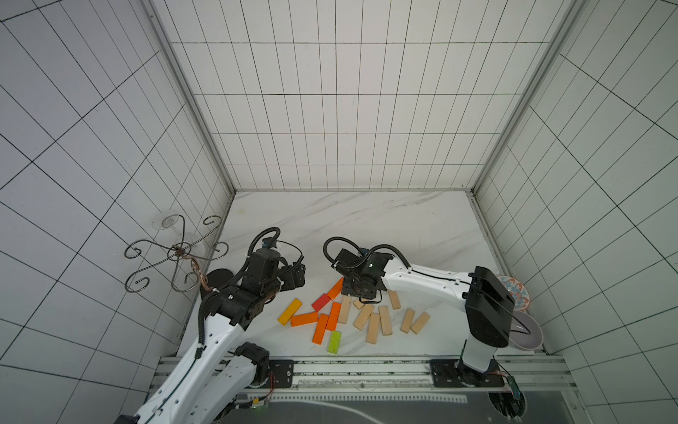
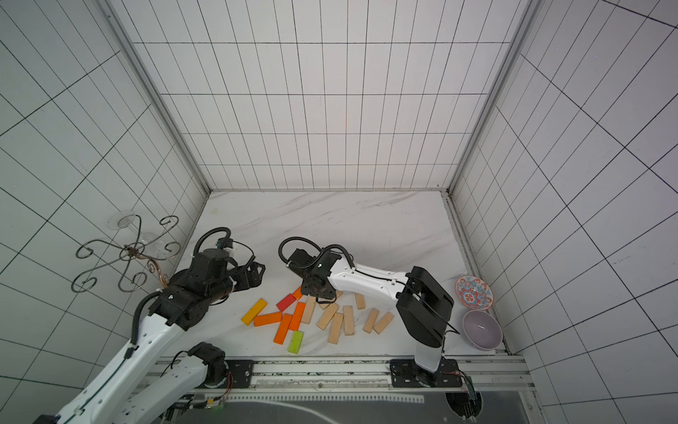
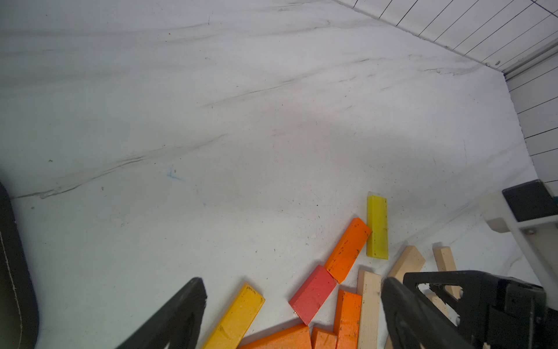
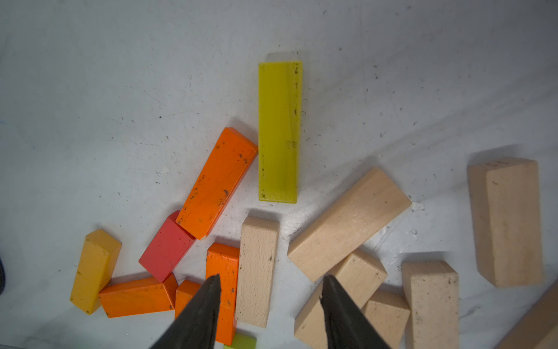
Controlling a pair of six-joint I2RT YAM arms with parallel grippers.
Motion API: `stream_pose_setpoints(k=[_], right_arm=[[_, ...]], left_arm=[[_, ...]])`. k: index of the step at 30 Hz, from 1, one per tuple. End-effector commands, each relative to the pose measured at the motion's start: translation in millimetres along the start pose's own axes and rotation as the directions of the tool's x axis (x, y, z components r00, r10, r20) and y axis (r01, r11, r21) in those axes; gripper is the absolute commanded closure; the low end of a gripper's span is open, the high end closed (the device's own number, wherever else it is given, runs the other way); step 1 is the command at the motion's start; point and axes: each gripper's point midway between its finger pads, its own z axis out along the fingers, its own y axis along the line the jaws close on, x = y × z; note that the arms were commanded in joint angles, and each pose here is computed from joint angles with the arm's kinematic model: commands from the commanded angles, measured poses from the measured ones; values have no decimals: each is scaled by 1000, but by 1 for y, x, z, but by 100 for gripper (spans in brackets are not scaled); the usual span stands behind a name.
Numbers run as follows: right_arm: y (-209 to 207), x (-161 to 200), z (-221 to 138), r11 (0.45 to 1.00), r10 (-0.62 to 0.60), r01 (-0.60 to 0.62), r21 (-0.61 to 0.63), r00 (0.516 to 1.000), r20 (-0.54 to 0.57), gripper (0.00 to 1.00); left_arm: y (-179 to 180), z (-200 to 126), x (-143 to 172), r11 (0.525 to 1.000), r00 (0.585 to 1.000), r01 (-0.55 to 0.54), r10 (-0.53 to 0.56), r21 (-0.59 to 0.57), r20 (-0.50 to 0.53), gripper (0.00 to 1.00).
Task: Assemble a giraffe with building blocks
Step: Pick up the building block from the center of the board.
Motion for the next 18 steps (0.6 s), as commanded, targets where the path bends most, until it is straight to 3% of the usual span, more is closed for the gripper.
stream_pose_setpoints(k=[1,4,12,18], right_arm=[[-22,7,3,998,11,-11,55,1000,-9,44],[-23,6,2,999,11,-11,54,1000,-7,44],[-42,-1,0,997,36,-36,70,999,7,44],[-69,-20,-6,992,84,-87,90,996,43,44]], left_arm=[[-12,0,11,997,997,41,-37,70,-63,16],[-26,5,32,991,987,77,-60,112,-146,22],[-42,18,109,994,945,69,-40,80,-326,31],[-57,4,169,995,901,42,2,92,-434,39]])
